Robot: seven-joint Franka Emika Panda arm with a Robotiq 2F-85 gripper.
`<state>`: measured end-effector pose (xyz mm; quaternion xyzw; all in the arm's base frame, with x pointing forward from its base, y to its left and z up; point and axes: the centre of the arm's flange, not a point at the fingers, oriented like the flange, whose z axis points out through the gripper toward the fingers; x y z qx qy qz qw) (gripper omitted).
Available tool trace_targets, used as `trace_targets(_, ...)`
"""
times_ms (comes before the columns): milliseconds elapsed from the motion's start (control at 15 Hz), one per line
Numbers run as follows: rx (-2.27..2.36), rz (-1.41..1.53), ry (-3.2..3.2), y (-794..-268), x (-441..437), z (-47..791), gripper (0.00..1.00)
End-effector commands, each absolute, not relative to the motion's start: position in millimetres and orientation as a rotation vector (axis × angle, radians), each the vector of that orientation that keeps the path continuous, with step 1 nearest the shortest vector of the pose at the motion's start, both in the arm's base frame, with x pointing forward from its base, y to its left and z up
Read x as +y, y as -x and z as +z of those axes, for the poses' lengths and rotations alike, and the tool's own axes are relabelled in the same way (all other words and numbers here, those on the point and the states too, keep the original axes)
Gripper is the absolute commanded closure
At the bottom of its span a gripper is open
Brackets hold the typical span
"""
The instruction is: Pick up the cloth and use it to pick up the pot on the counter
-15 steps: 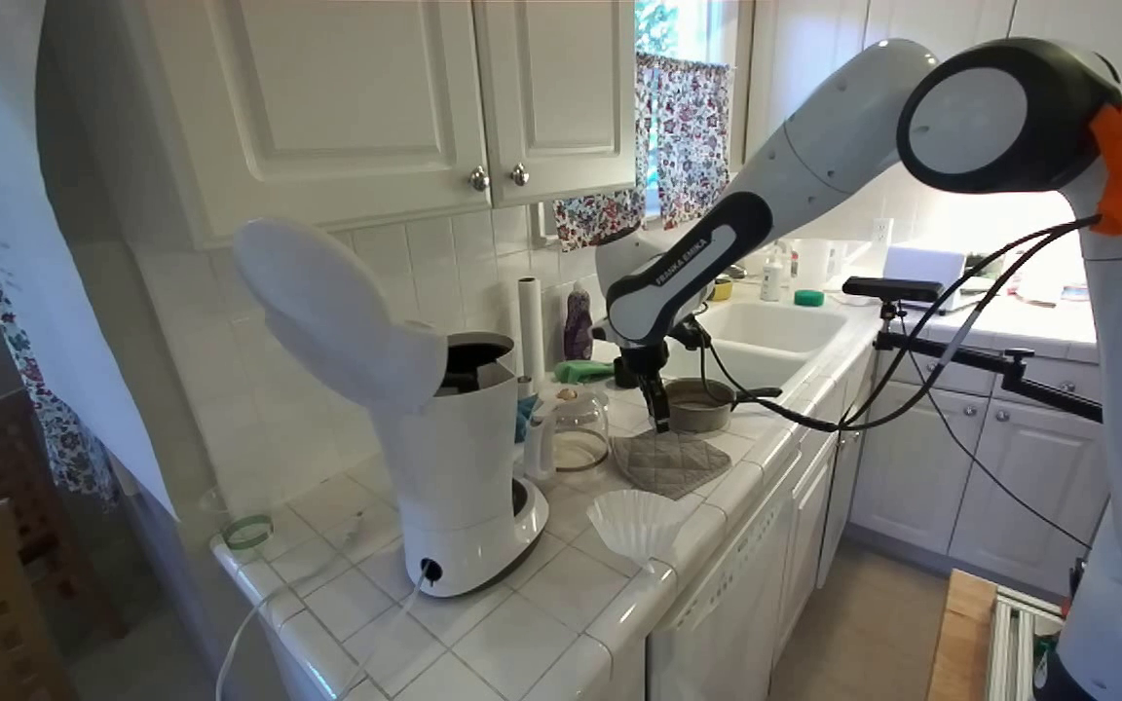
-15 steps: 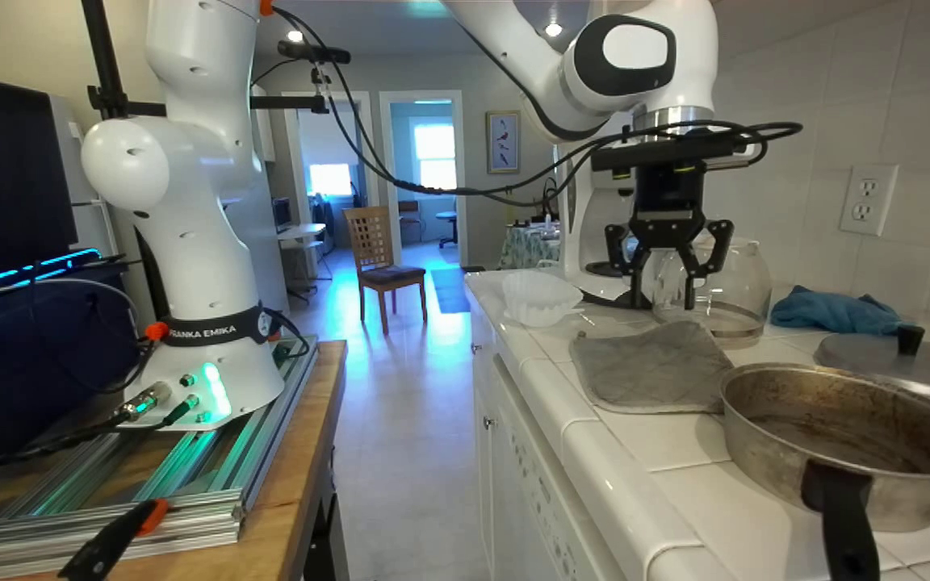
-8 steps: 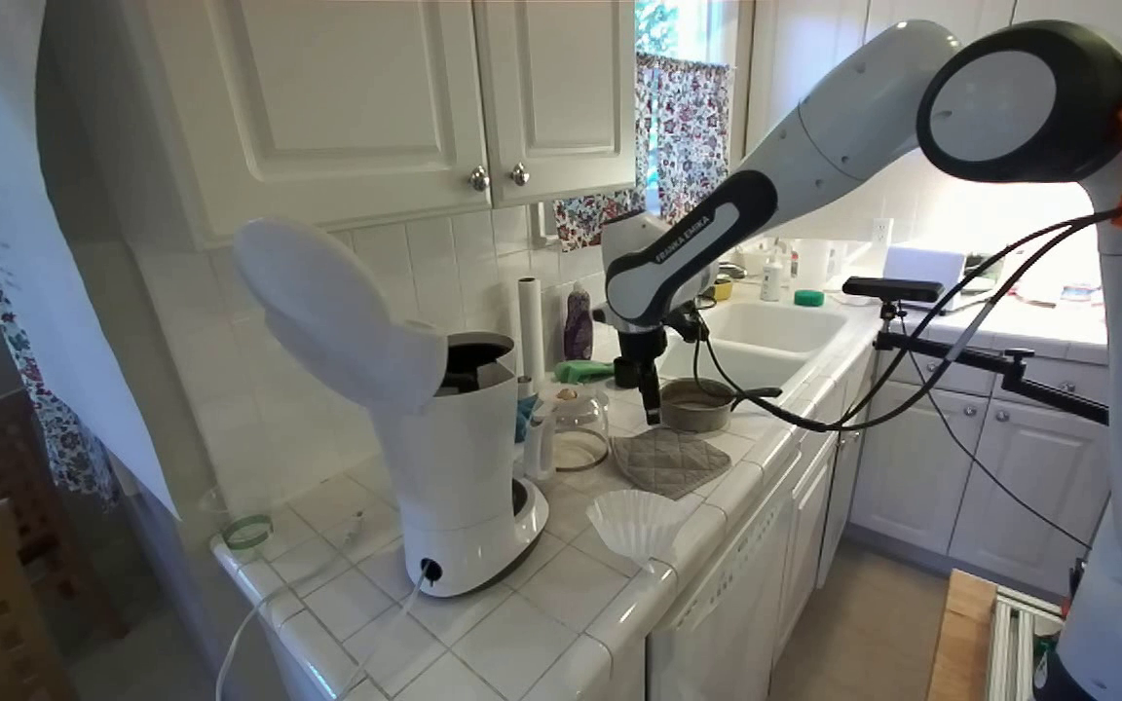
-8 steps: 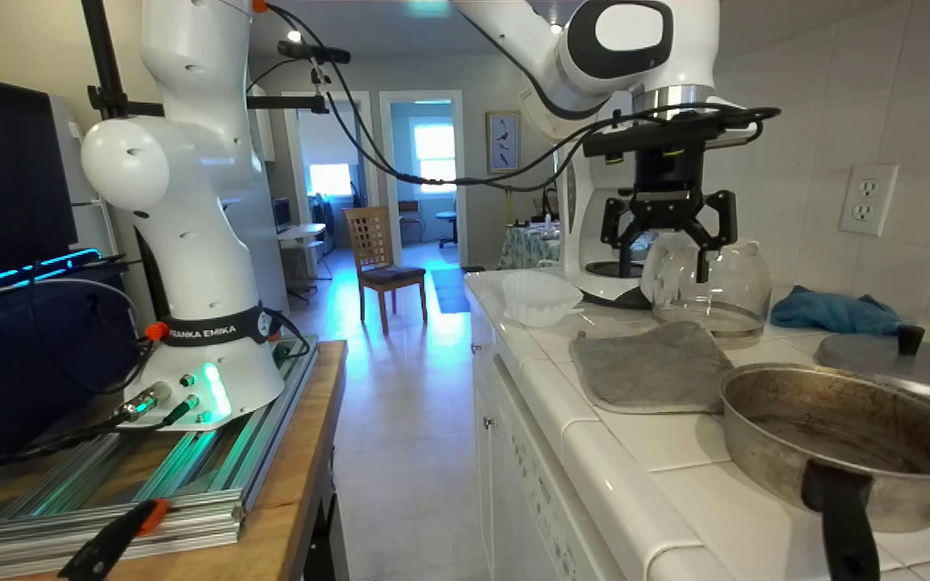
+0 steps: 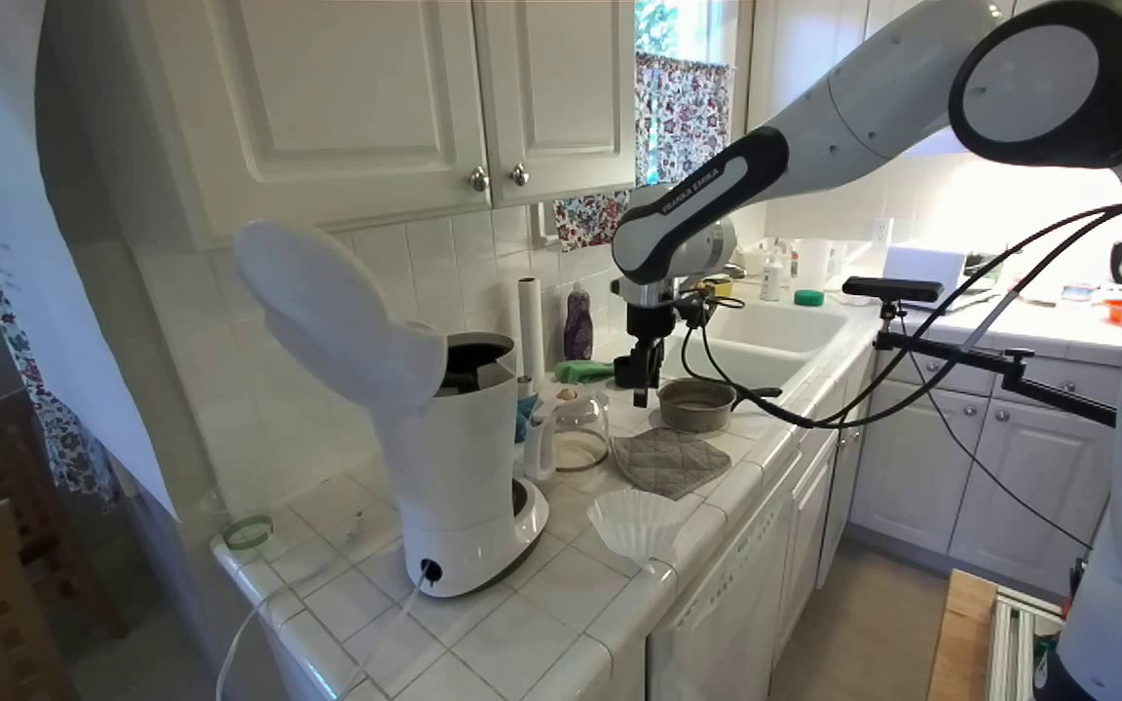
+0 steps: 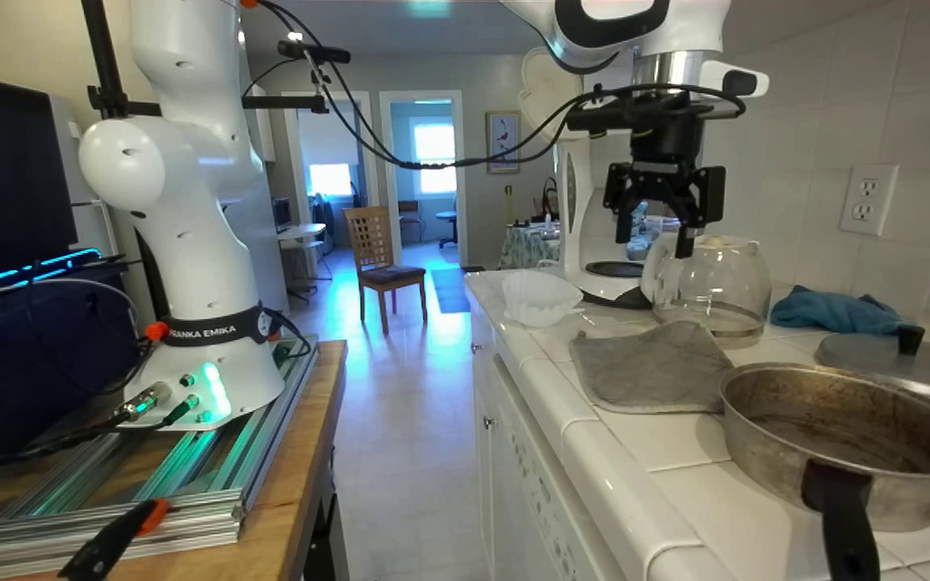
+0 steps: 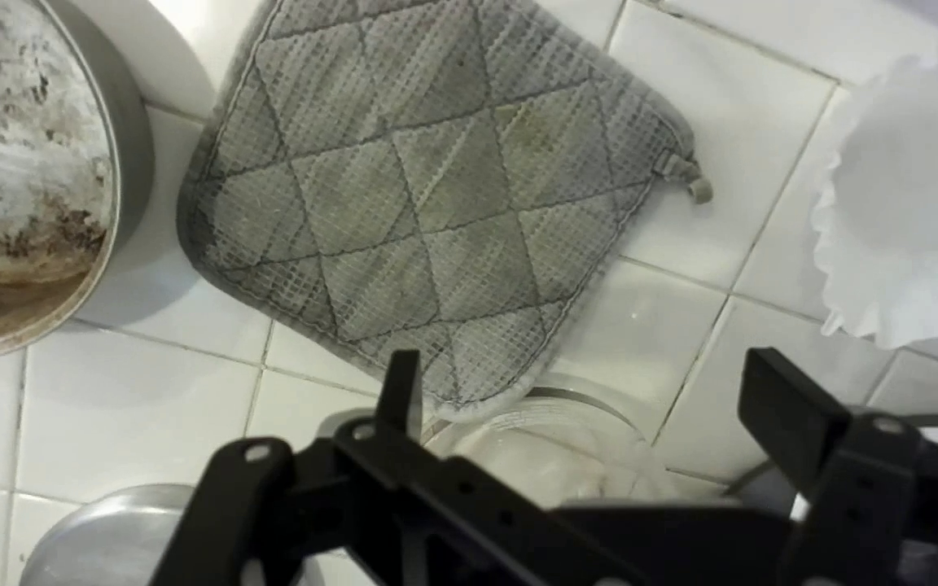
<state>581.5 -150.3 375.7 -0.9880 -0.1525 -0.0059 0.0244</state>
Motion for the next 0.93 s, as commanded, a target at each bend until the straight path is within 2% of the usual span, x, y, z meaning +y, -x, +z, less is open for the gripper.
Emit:
trace_targets(0,-0.178,-0.038,3.031,-564.1,-160.3,394.8,0.0)
trace_targets(400,0.043,-0.068,3.055,-554.7,-174.2,417.2,0.0)
trace_targets(867,-0.001,-0.109,3.076,-563.4,-177.6,426.6,0.0)
